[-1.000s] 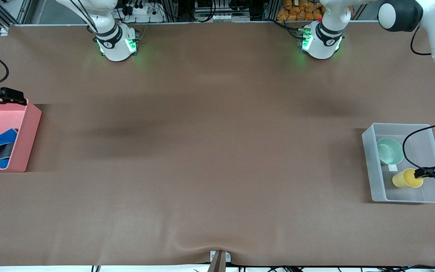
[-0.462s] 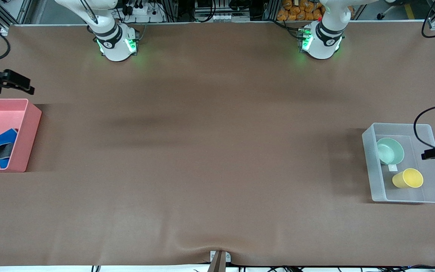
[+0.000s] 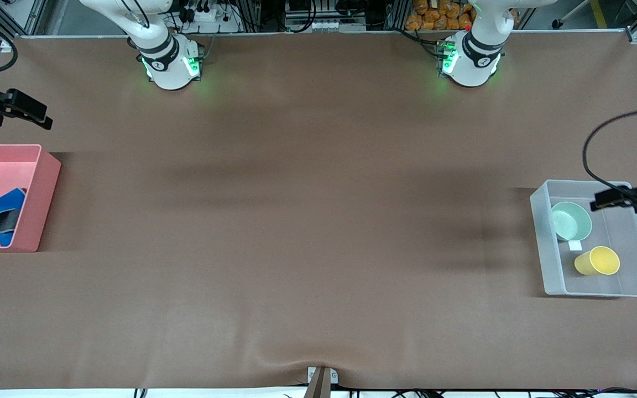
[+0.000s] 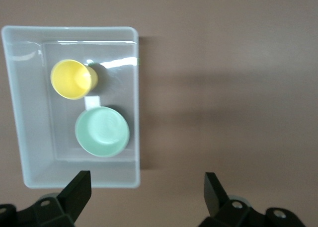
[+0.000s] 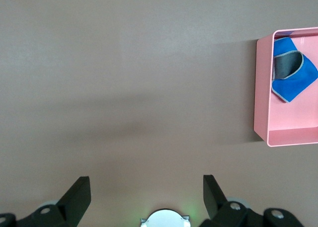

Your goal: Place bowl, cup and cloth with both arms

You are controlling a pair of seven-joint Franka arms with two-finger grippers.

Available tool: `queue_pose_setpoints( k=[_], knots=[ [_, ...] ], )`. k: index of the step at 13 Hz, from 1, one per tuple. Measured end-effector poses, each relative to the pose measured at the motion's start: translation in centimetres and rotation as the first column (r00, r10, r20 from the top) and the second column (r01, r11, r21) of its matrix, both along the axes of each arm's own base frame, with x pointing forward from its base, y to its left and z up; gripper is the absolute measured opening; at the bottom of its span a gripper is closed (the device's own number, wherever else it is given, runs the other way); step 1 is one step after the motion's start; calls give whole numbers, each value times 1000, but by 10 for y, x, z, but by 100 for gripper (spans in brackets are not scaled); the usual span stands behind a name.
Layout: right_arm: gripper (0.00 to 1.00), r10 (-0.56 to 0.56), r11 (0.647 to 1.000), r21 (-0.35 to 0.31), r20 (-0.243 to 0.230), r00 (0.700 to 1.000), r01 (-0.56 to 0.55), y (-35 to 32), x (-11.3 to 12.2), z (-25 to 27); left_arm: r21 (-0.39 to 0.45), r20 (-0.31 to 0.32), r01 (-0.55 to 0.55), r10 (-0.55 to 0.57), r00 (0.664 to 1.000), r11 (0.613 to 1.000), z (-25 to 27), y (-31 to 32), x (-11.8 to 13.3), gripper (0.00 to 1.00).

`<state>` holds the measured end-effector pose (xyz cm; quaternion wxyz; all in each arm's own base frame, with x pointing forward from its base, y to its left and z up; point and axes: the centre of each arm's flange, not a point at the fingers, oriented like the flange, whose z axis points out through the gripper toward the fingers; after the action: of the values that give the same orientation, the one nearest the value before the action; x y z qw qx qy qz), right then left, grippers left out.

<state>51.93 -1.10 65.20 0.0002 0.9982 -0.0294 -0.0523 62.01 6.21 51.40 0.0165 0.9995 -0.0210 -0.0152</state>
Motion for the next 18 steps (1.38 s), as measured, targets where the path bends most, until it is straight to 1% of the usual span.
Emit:
queue_pose_setpoints(
  k=[3,6,8,9,12,16,18],
  knots=[
    [100,19,1000,8,-2,1000,-19,-11,-2,1,1,25,11,-11,1000,1000,32,-50,-36,100],
    [100,21,999,24,2,1000,-21,-12,-3,2,0,48,62,-62,997,998,64,-96,-65,100],
    [100,21,999,25,3,1000,-21,-11,-3,3,6,27,71,-71,997,997,72,-127,-79,100],
    [100,21,999,25,5,1000,-21,-11,-4,4,9,16,81,-81,997,997,77,-130,-84,100],
    [100,19,1000,24,18,1000,-20,-12,-8,11,11,12,84,-84,996,996,95,-117,-94,100],
    [100,16,1000,24,21,1000,-17,-13,-10,13,12,14,5,-5,1000,1000,97,-116,-94,100],
    [100,16,1000,24,20,1000,-17,-13,-10,13,12,13,-10,10,1000,1000,97,-116,-93,100]
  ],
)
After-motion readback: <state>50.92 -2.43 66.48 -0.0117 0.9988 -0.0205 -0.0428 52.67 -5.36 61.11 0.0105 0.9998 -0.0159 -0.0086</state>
